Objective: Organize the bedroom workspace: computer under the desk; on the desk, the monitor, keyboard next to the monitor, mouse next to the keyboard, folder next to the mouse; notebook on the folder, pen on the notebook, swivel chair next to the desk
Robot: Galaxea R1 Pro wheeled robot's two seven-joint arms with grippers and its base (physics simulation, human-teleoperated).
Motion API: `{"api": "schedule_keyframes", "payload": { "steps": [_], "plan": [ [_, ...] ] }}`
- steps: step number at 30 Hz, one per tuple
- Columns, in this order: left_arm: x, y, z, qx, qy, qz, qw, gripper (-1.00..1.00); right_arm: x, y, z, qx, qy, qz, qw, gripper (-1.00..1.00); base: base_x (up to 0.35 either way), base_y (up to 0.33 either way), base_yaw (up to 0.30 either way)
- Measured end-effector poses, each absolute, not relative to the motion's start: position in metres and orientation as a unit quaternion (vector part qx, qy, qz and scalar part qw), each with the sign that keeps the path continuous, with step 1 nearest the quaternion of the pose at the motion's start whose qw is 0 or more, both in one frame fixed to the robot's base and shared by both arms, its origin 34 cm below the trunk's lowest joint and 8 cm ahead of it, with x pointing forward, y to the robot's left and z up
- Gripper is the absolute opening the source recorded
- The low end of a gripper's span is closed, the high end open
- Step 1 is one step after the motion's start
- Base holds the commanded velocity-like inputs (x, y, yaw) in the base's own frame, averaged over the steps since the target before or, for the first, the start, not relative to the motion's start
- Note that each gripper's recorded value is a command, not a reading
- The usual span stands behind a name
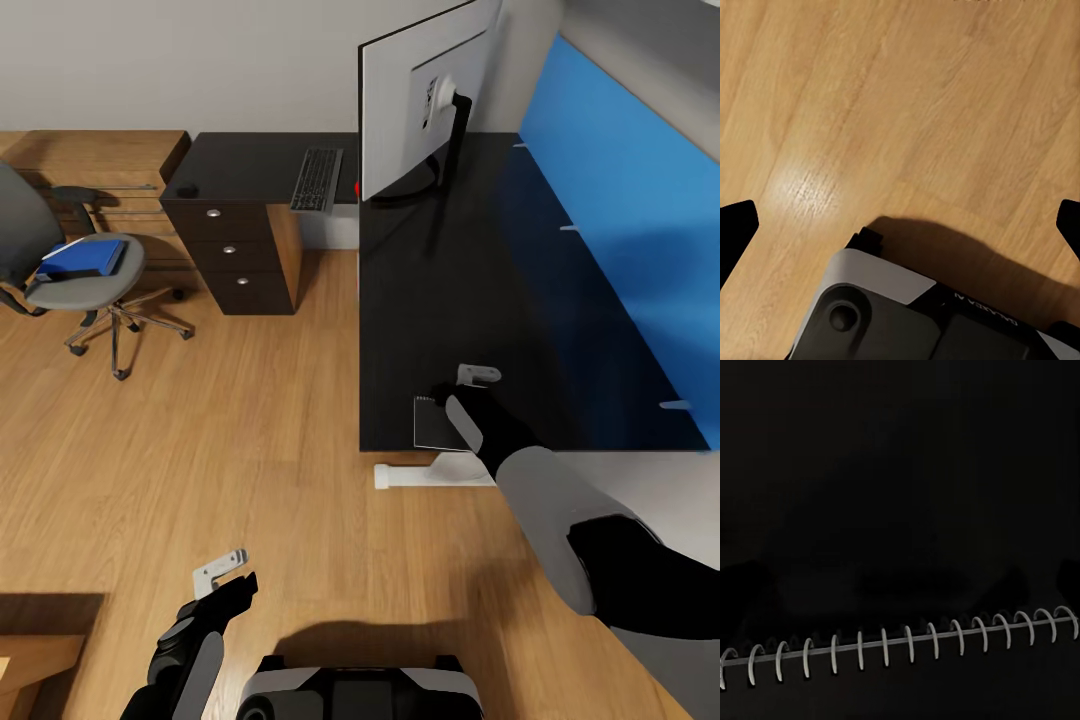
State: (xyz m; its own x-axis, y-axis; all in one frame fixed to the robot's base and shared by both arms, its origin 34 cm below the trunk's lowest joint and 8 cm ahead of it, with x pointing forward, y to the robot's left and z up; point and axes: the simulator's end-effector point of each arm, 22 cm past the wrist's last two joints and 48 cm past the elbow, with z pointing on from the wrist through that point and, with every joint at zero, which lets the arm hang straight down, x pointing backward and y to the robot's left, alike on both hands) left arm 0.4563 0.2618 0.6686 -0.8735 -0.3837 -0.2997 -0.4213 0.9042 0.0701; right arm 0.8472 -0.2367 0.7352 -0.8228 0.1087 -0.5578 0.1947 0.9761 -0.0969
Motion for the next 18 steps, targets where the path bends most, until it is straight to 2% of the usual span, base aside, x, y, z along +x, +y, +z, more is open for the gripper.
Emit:
{"api": "schedule_keyframes", "payload": {
  "steps": [18],
  "plan": [
    [0.4564,0.2604,0.6686,-0.208,0.966,0.066,0.141,1.00,0.8483,-0.2370,0.7348,0.086,0.949,-0.073,0.293,1.00,-0.019,0.000,0.000]
  ]
}}
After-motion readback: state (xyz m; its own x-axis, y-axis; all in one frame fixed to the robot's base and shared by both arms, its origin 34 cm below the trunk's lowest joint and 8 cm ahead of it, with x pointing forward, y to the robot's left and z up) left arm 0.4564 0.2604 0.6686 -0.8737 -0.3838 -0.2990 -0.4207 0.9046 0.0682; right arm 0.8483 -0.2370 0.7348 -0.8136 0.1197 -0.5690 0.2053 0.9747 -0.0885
